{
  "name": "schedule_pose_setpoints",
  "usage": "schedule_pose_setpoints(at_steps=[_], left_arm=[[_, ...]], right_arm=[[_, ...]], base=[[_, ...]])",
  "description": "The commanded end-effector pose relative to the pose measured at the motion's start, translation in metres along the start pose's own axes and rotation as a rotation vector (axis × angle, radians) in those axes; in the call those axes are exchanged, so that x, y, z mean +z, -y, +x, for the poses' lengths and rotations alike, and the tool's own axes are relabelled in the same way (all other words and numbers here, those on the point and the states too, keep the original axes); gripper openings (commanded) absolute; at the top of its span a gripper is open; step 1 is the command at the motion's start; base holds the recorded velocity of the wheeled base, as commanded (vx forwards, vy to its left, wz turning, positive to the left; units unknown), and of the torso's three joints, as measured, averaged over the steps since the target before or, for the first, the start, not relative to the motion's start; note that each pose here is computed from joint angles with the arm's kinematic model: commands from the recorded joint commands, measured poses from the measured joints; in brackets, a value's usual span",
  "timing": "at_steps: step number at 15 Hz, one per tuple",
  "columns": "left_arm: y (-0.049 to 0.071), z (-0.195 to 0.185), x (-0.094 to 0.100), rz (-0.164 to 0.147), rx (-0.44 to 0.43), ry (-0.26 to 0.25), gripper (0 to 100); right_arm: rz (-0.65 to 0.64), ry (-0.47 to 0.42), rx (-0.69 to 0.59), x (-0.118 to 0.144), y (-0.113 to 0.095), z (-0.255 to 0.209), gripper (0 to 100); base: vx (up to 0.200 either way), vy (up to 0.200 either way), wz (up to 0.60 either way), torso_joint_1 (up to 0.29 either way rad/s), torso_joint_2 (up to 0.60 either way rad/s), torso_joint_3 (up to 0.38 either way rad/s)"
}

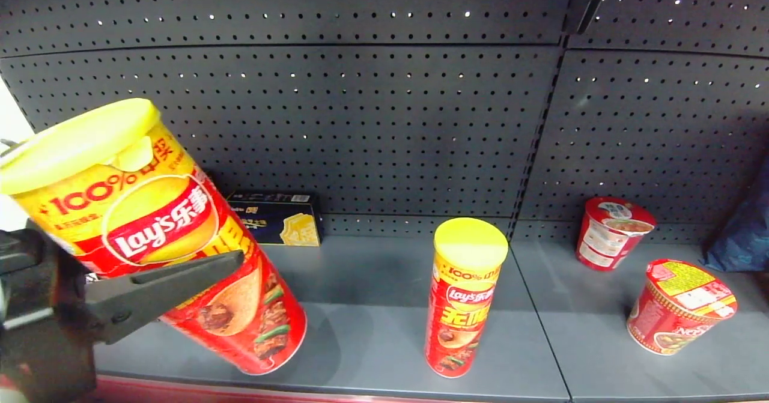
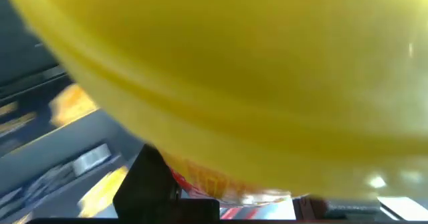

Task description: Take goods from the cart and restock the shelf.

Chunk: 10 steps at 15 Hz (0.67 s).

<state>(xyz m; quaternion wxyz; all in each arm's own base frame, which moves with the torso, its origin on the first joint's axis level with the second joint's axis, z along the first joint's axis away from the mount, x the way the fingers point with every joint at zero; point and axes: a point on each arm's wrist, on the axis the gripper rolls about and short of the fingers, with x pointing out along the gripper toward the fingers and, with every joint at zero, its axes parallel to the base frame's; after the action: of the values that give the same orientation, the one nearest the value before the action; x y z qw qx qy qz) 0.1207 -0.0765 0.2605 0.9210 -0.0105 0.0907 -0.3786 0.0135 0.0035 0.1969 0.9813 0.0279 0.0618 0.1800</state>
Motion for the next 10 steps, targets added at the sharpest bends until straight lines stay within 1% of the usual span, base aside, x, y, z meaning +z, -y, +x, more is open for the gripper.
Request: schedule_pose_setpoints(at_steps=[1,4,5,6,7,8,9,10], left_arm=[[-0.01,0.039,0.0,-0.018,-0.048,-0.067,0],[-0.024,0.068,0.009,-0.041,-0.195,-0.093,0],[-0.032,0.078,0.009,-0.054,-0.223,-0.104,0],[-0.045,0.092,0.009,-0.068,-0.24,-0.121,0],[-0.052,0.105,0.007,-0.06,-0.238,-0.129,0],[-0.052,0.105,0.007,-0.06,-0.238,-0.129,0],[-0.072,0.13,-0.001,-0.01,-0.211,-0.135,0],[-0.08,0.142,-0.007,0.017,-0.203,-0.141,0]], right_arm=[[0.016,0.06,-0.048,-0.007,0.004,-0.021,100],[0.022,0.068,-0.072,-0.01,0.005,-0.028,100],[0.022,0.067,-0.076,-0.011,0.005,-0.028,100],[0.022,0.066,-0.081,-0.01,0.005,-0.028,100],[0.024,0.072,-0.096,-0.009,0.005,-0.028,100],[0.024,0.072,-0.096,-0.009,0.005,-0.028,100],[0.028,0.083,-0.135,-0.007,0.004,-0.029,100],[0.029,0.086,-0.139,-0.007,0.004,-0.03,100]], base=[[0.0,0.0,0.0,0.0,0.0,0.0],[0.0,0.0,0.0,0.0,0.0,0.0],[0.0,0.0,0.0,0.0,0.0,0.0],[0.0,0.0,0.0,0.0,0.0,0.0],[0.0,0.0,0.0,0.0,0.0,0.0],[0.0,0.0,0.0,0.0,0.0,0.0],[0.0,0.0,0.0,0.0,0.0,0.0],[0.0,0.0,0.0,0.0,0.0,0.0]])
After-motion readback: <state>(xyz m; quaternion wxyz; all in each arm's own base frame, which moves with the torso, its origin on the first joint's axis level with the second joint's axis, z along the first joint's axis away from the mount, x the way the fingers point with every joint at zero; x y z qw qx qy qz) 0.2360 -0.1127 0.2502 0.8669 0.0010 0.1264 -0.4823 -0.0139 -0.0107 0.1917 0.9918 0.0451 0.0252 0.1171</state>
